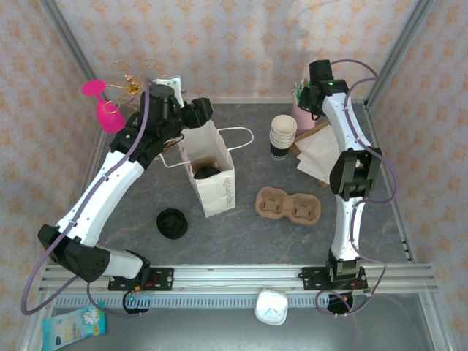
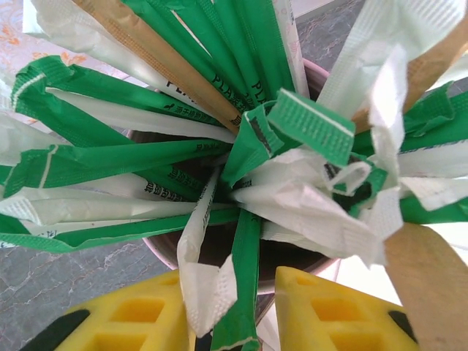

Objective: Pack the takeout coffee

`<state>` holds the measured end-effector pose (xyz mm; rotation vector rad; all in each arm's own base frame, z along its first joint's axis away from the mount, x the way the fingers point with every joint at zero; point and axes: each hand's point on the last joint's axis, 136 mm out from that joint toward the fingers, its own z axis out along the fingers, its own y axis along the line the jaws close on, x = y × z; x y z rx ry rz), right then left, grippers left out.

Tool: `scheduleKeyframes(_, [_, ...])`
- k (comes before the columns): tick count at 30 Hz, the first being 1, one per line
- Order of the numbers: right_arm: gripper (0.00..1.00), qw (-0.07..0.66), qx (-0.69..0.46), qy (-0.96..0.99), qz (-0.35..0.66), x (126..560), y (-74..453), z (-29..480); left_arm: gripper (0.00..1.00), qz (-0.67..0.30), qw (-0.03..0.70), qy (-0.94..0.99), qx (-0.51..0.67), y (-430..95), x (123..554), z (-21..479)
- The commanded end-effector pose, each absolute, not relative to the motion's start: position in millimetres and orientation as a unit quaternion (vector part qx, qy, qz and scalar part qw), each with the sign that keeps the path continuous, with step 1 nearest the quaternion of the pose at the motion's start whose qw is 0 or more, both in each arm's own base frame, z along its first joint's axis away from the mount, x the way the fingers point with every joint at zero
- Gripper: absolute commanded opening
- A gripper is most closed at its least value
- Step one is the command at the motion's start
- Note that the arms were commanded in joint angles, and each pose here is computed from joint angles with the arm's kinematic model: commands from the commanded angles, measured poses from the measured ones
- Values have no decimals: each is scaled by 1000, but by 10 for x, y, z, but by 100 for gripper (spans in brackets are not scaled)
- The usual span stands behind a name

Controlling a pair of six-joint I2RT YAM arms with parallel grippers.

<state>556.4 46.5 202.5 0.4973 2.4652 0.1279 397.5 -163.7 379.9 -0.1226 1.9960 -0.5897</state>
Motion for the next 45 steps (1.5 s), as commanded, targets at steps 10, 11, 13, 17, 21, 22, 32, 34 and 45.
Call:
scheduleKeyframes(10, [30, 331, 184, 925, 32, 5347, 399, 2439, 64, -243, 533, 809, -50, -1605, 3964, 4039])
scheduleKeyframes(11, [29, 331, 184, 925, 34, 5346, 405, 2437, 64, -243, 533, 809, -49, -1607, 3961, 4040])
scheduleKeyframes(13, [28, 328, 182, 926, 36, 5342, 417, 2405, 65, -241, 532, 810, -50, -1604, 3961, 4021])
scheduleKeyframes(17, [29, 323, 182, 928, 33, 5354, 413, 2348, 65, -239, 533, 810, -49, -1594, 3956, 4033])
scheduleKeyframes(21, [31, 313, 177, 932, 43, 5374, 470, 2266, 65, -233, 534, 811, -51, -1570, 3953, 4025])
scheduleKeyframes(22, [30, 313, 175, 933, 43, 5382, 485, 2258, 65, -233, 534, 811, -50, -1576, 3953, 4029])
scheduleKeyframes(32, [28, 299, 170, 938, 31, 5346, 496, 2177, 66, -233, 534, 812, -50, -1575, 3952, 4025])
scheduleKeyframes(34, [27, 302, 172, 937, 27, 5345, 480, 2169, 66, -232, 533, 812, -50, -1572, 3951, 4021])
scheduleKeyframes(45, [19, 304, 170, 937, 16, 5364, 448, 2157, 66, -231, 534, 812, -50, -1573, 3957, 4021])
